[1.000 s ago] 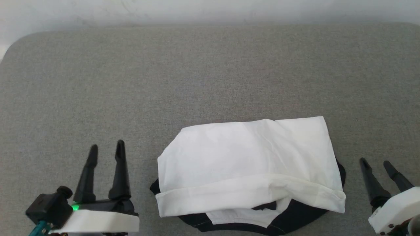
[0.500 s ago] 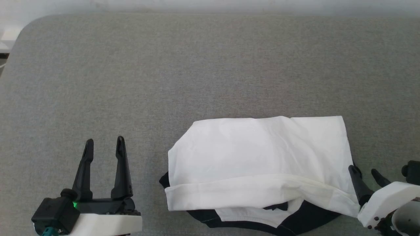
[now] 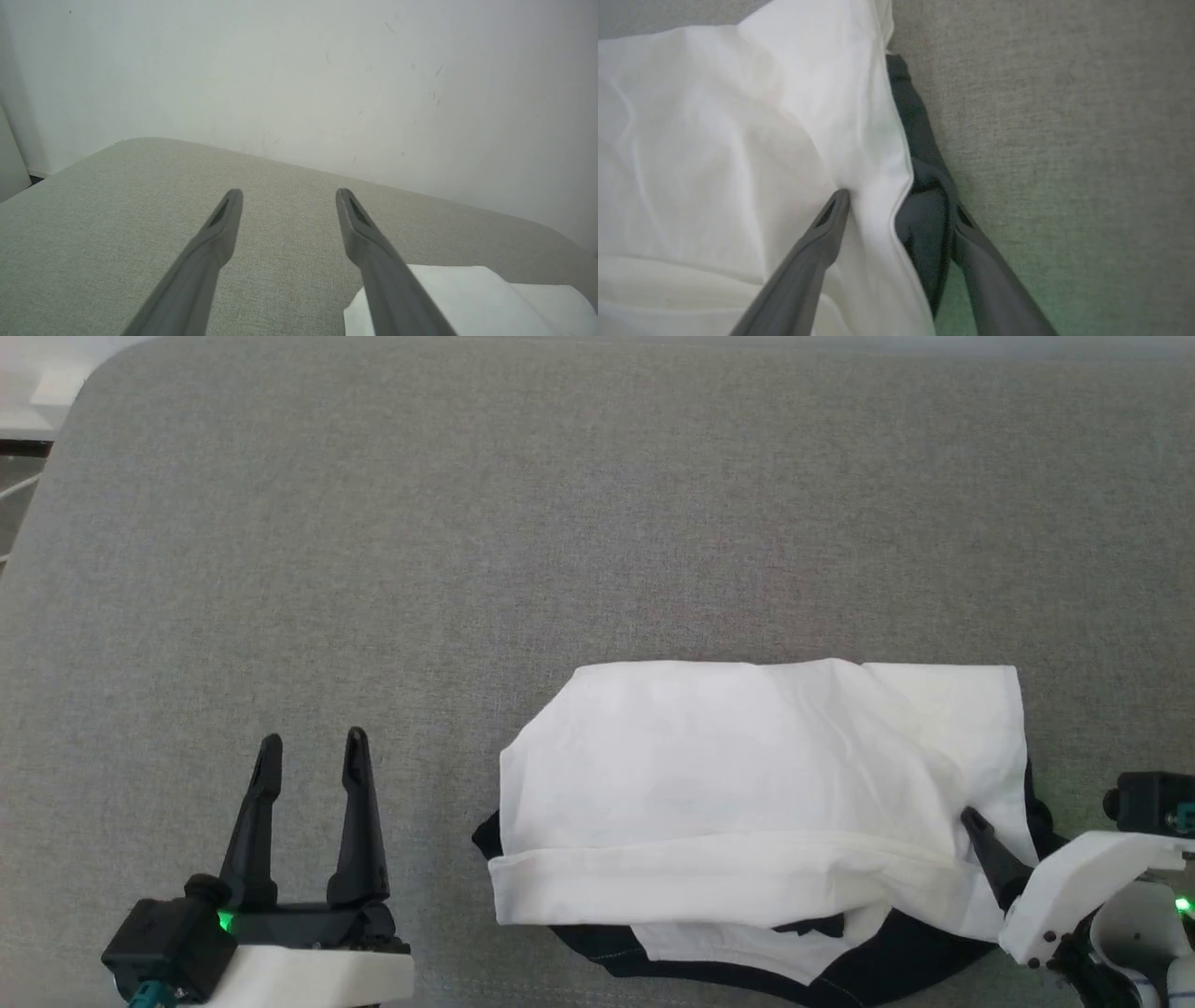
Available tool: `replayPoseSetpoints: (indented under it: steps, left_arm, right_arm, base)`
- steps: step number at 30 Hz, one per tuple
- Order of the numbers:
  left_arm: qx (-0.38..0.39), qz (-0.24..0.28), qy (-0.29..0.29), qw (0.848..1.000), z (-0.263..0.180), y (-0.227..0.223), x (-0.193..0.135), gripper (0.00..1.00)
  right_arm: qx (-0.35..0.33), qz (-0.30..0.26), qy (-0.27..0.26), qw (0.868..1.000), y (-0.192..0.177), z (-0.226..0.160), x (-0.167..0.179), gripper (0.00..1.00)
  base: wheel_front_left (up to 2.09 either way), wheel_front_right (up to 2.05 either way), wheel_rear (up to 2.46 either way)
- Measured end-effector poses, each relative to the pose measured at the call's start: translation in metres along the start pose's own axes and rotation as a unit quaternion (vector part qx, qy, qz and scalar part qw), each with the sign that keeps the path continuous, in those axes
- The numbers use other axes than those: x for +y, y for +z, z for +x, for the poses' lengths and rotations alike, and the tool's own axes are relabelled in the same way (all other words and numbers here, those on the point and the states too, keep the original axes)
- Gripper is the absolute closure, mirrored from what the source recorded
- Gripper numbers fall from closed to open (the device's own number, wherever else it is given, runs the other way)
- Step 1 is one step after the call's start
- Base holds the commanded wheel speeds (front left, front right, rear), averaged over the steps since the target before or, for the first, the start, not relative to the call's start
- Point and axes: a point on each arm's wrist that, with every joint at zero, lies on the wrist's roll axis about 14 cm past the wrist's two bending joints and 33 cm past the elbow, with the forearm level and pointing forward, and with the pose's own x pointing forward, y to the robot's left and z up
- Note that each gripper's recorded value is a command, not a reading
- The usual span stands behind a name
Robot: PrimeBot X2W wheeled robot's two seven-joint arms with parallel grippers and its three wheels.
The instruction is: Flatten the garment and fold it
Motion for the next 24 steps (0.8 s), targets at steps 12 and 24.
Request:
replayPoseSetpoints:
  steps: [12, 24]
  left_arm:
    - [0.002, -0.003, 0.004, 1.0, -0.003, -0.001, 0.004, 0.0]
    - [-0.008, -0.014, -0.012, 1.0, -0.006, 0.006, -0.007, 0.0]
  right_arm:
    - [0.017, -0.011, 0.004, 1.0, 0.005, 0.011, 0.004, 1.0]
    - [-0.052, 0.011, -0.085, 0.995, 0.039, -0.017, -0.054, 1.0]
  base:
    - [0.0, 0.0, 0.0]
    - [0.0, 0.0, 0.0]
